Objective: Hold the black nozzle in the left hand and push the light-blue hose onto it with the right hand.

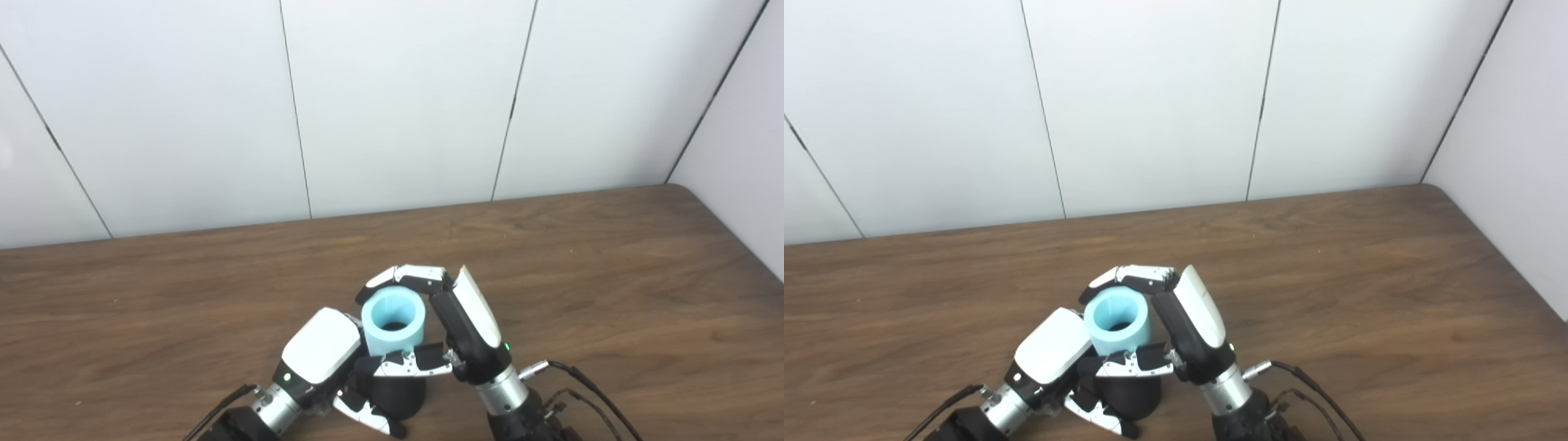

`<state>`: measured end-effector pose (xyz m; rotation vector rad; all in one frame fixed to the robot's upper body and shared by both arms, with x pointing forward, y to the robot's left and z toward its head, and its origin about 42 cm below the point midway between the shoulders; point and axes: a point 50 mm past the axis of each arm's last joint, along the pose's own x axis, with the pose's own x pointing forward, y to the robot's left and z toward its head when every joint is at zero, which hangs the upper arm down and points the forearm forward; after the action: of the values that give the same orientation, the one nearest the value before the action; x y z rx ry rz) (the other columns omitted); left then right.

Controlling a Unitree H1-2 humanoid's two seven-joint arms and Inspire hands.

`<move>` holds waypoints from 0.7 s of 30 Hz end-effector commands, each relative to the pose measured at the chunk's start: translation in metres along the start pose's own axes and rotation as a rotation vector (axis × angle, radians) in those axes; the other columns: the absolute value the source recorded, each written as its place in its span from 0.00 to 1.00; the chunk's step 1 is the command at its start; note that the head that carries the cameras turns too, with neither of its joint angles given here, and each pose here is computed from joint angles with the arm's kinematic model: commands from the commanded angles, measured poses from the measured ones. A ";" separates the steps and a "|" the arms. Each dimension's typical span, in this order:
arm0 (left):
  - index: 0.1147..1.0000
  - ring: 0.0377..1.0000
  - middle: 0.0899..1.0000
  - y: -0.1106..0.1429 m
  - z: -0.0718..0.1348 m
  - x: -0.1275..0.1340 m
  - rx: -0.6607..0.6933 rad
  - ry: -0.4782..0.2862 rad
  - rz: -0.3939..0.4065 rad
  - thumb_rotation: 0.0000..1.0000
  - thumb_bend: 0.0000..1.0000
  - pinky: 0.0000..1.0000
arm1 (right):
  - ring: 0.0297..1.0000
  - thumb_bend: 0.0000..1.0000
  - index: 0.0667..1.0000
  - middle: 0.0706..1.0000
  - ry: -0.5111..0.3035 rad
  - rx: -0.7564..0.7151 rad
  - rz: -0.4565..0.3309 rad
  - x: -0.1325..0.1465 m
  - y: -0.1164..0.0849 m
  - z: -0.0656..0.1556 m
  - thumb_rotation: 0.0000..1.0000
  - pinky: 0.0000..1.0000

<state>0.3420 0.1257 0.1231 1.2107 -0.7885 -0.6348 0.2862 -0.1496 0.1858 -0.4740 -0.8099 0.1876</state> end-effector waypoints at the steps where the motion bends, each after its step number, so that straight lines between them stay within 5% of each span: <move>1: 0.41 0.17 0.42 -0.022 0.006 -0.017 -0.007 0.012 -0.090 0.00 0.52 0.15 | 0.38 0.51 0.48 0.46 -0.039 -0.021 0.023 0.006 -0.003 0.000 0.00 0.32; 11: 0.41 0.12 0.42 -0.024 0.007 -0.018 -0.009 0.019 -0.098 0.00 0.53 0.10 | 0.38 0.51 0.49 0.46 -0.023 -0.086 0.059 0.002 -0.016 -0.005 0.00 0.31; 21: 0.41 0.12 0.42 -0.023 0.007 -0.019 0.000 0.020 -0.106 0.00 0.53 0.11 | 0.39 0.52 0.48 0.46 0.071 -0.034 0.004 0.002 -0.025 -0.006 0.00 0.33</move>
<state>0.3398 0.1239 0.1232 1.2148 -0.7815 -0.6278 0.2887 -0.1637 0.1907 -0.5131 -0.7691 0.1973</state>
